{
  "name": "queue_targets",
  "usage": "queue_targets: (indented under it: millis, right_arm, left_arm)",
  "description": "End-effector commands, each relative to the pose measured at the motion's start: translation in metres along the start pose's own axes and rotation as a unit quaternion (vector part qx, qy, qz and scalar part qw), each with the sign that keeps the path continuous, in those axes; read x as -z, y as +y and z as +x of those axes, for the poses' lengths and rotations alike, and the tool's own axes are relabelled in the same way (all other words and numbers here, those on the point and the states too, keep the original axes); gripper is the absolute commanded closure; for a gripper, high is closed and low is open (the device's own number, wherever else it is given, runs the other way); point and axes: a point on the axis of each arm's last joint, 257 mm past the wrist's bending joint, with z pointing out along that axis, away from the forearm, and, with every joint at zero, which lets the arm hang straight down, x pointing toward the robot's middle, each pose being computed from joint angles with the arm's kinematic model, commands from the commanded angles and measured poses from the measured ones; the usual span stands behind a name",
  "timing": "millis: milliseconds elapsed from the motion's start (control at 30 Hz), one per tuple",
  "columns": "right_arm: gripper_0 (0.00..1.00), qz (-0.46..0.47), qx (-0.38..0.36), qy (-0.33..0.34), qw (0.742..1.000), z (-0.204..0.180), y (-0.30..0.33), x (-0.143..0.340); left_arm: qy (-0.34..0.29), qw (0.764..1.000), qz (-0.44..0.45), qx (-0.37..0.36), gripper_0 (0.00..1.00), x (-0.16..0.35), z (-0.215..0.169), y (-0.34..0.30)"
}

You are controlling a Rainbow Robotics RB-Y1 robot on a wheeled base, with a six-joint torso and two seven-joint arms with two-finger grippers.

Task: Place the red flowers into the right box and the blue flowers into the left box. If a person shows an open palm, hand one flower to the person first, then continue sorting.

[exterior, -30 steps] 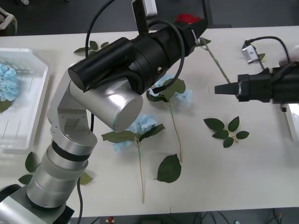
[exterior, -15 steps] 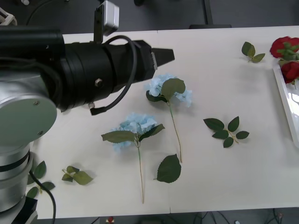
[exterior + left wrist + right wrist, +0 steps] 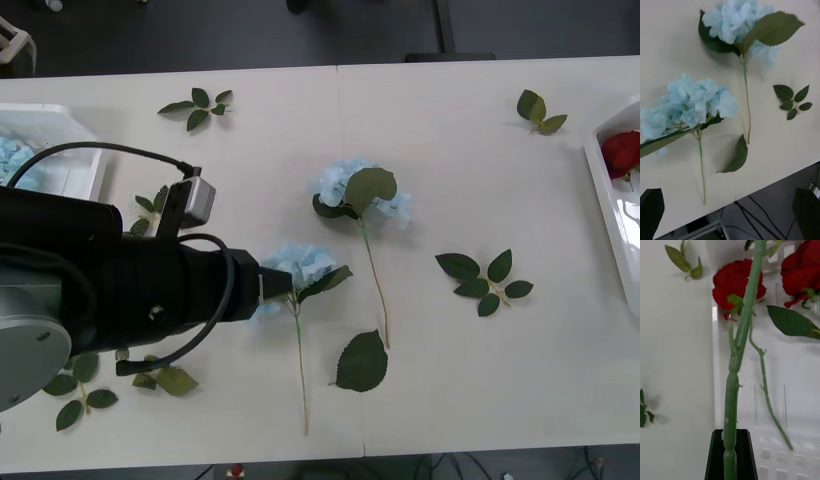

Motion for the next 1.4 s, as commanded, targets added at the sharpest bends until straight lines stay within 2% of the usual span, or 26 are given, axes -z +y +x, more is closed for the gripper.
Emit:
queue_targets:
  millis: [33,233,467,500,633,700,800,1100,1400]
  right_arm:
    - [0.99,0.044,0.011,-0.001,0.999,-0.002,-0.021,-0.011]
    - [0.99,0.084,0.007,-0.006,0.996,0.014,-0.038,-0.048]
    - [0.99,0.147,0.043,-0.001,0.988,0.018,-0.066,-0.055]
    - [0.93,0.151,0.048,0.001,0.987,0.018,-0.069,-0.054]
    - [0.58,0.156,0.056,0.003,0.986,0.017,-0.070,-0.053]
    - [0.45,0.156,0.059,0.004,0.986,0.017,-0.070,-0.053]
    - [0.34,0.153,0.062,0.005,0.986,0.016,-0.068,-0.053]
    - [0.05,0.076,0.077,0.027,0.994,0.007,-0.021,-0.048]
    - [0.00,-0.033,0.127,0.043,0.990,-0.016,0.074,-0.058]
  left_arm:
    - [0.055,0.998,-0.028,-0.014,0.00,-0.005,0.042,0.013]
    - [0.094,0.994,-0.051,0.004,0.00,-0.033,0.061,0.029]
    - [0.095,0.993,-0.069,-0.012,0.00,-0.079,0.066,0.035]
    - [0.093,0.993,-0.070,-0.014,0.00,-0.085,0.065,0.035]
    - [0.088,0.993,-0.076,-0.027,0.00,-0.107,0.060,0.032]
    - [0.088,0.993,-0.079,-0.031,0.00,-0.119,0.058,0.029]
    - [0.089,0.993,-0.071,-0.025,0.00,-0.137,0.057,0.023]
    - [0.063,0.993,-0.083,-0.049,0.00,-0.176,0.050,0.020]
    - [0.047,0.993,-0.082,-0.071,0.00,-0.201,0.049,0.020]
